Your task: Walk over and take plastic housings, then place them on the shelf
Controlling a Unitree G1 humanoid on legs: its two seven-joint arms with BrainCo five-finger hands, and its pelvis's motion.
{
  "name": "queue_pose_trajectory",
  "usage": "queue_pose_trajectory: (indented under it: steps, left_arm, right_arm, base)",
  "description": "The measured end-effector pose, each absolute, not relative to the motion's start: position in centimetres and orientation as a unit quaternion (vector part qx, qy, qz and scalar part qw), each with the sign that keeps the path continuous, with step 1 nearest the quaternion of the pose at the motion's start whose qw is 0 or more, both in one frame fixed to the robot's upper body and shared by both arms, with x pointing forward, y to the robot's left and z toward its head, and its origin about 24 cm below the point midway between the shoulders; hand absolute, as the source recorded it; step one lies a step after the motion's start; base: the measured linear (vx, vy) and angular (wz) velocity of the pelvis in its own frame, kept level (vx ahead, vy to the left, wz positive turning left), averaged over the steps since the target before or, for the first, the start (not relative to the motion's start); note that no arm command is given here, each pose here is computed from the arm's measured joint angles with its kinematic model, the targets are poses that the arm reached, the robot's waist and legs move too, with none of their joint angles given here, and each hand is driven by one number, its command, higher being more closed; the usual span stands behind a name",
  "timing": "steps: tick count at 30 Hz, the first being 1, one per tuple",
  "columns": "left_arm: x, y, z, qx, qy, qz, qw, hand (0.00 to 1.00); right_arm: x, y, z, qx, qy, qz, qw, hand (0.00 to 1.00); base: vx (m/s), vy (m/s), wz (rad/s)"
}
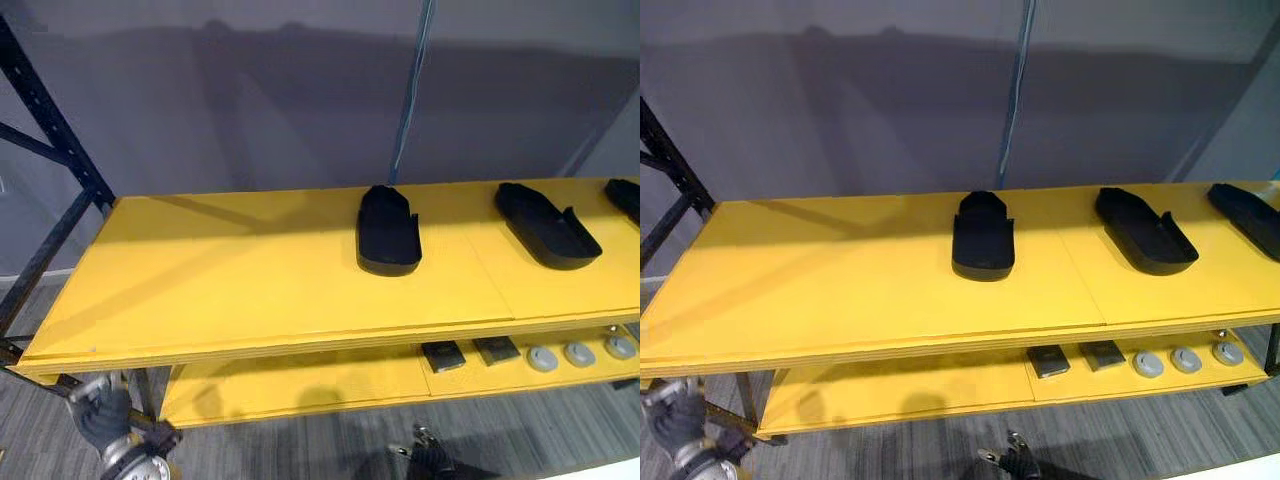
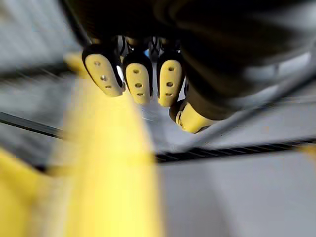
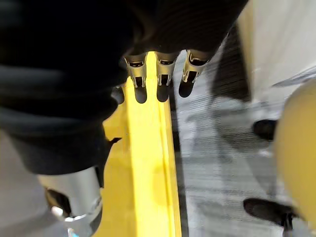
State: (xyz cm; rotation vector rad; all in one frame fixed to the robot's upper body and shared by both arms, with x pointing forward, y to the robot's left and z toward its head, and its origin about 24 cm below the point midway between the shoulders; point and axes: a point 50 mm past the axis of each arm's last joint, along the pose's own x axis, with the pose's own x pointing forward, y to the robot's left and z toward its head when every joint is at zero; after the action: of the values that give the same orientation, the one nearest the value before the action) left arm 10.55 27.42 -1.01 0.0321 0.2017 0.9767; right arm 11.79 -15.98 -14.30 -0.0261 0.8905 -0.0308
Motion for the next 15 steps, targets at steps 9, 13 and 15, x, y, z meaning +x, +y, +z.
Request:
queue_pose_trajectory:
  steps: [9,13,15]
  left_arm:
    - [4.0,23.4,-13.1,-0.066,0.426,0.391,0.813,0.00]
    - [4.3,21.8,-14.1,-0.049,0.459,0.334,0.822,0.00]
    - [5.5,21.4,-14.3,-0.035,0.460,0.303,0.834,0.00]
  right_arm:
    - [11.8,-14.2,-14.0,0.015,0.424,-0.021,0.905,0.00]
    - [11.1,-14.7,-14.2,0.019,0.433,-0.036,0.900,0.00]
    - [11.0,-15.1,-14.3,0.019,0.436,-0.048,0.899,0.00]
  base:
    - [0.00,0.000,-0.02]
    - [0.00,0.000,-0.03]
    - [0.01,0.000,-0.02]
